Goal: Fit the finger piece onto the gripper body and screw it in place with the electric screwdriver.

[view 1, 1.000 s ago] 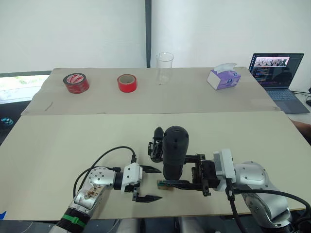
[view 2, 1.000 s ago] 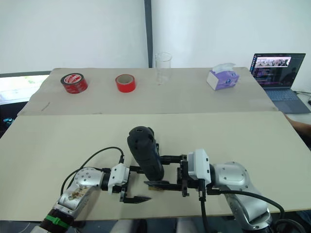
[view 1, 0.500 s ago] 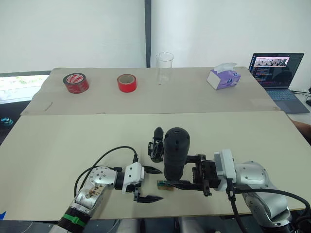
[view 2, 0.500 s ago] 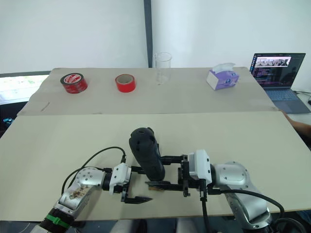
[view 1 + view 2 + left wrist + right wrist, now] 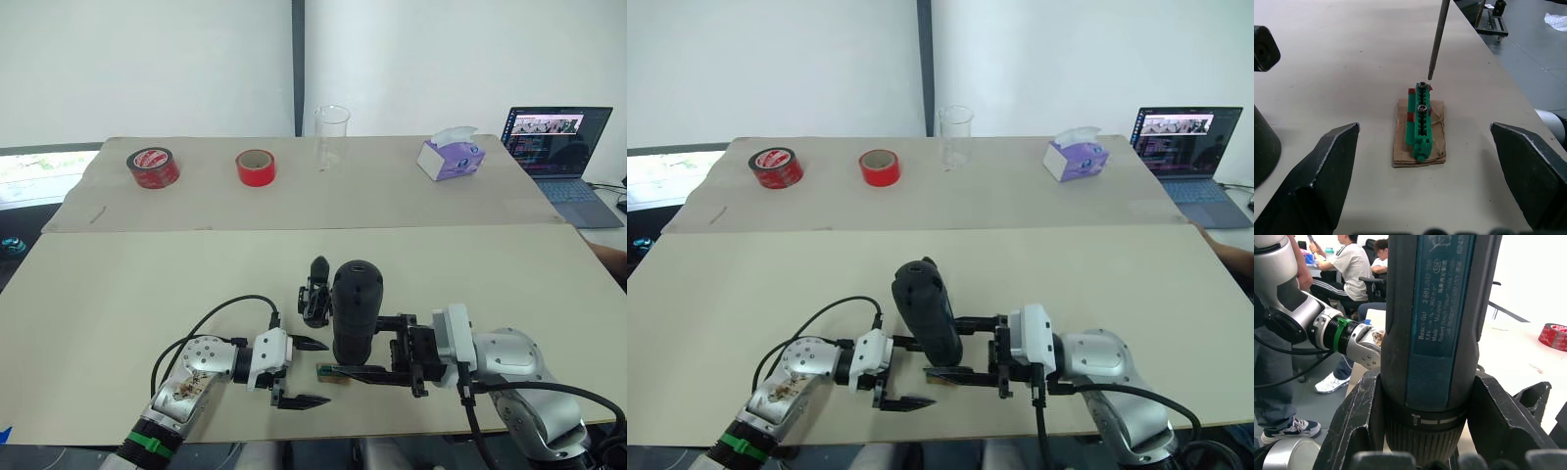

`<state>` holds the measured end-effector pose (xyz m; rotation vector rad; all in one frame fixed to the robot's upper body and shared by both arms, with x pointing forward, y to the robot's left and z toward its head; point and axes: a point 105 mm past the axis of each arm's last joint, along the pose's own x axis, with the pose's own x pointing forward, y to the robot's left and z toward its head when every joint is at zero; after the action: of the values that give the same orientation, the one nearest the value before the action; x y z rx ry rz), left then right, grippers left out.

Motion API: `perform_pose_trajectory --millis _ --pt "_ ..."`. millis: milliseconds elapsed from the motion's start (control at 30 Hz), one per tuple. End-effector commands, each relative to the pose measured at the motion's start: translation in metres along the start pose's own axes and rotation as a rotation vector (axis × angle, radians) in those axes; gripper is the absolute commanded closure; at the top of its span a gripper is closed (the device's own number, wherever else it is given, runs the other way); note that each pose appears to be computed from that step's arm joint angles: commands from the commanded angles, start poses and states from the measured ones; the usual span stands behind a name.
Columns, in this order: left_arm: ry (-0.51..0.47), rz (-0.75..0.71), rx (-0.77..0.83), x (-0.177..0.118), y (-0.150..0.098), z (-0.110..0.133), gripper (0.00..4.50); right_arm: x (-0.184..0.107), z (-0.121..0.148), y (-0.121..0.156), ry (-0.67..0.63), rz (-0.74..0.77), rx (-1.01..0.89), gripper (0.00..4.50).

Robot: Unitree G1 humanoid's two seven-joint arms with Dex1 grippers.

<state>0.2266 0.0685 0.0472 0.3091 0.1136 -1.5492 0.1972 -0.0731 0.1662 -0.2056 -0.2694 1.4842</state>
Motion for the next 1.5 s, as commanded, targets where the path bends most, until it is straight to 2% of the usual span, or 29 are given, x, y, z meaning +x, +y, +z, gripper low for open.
perform_pose_trajectory --millis 33,1200,1500 --pt "0.039 -0.034 -0.071 0.007 -0.013 -0.018 0.0 0.0 0.015 0.0 -0.041 0.01 -0.077 2.57" --pt "0.043 -0.019 -0.078 0.002 -0.022 -0.011 0.0 0.005 0.017 -0.003 -0.059 0.017 -0.074 2.57" --pt "0.034 0.036 -0.067 0.001 -0.01 -0.012 0.0 0.007 0.017 -0.002 -0.067 0.021 -0.073 2.57"
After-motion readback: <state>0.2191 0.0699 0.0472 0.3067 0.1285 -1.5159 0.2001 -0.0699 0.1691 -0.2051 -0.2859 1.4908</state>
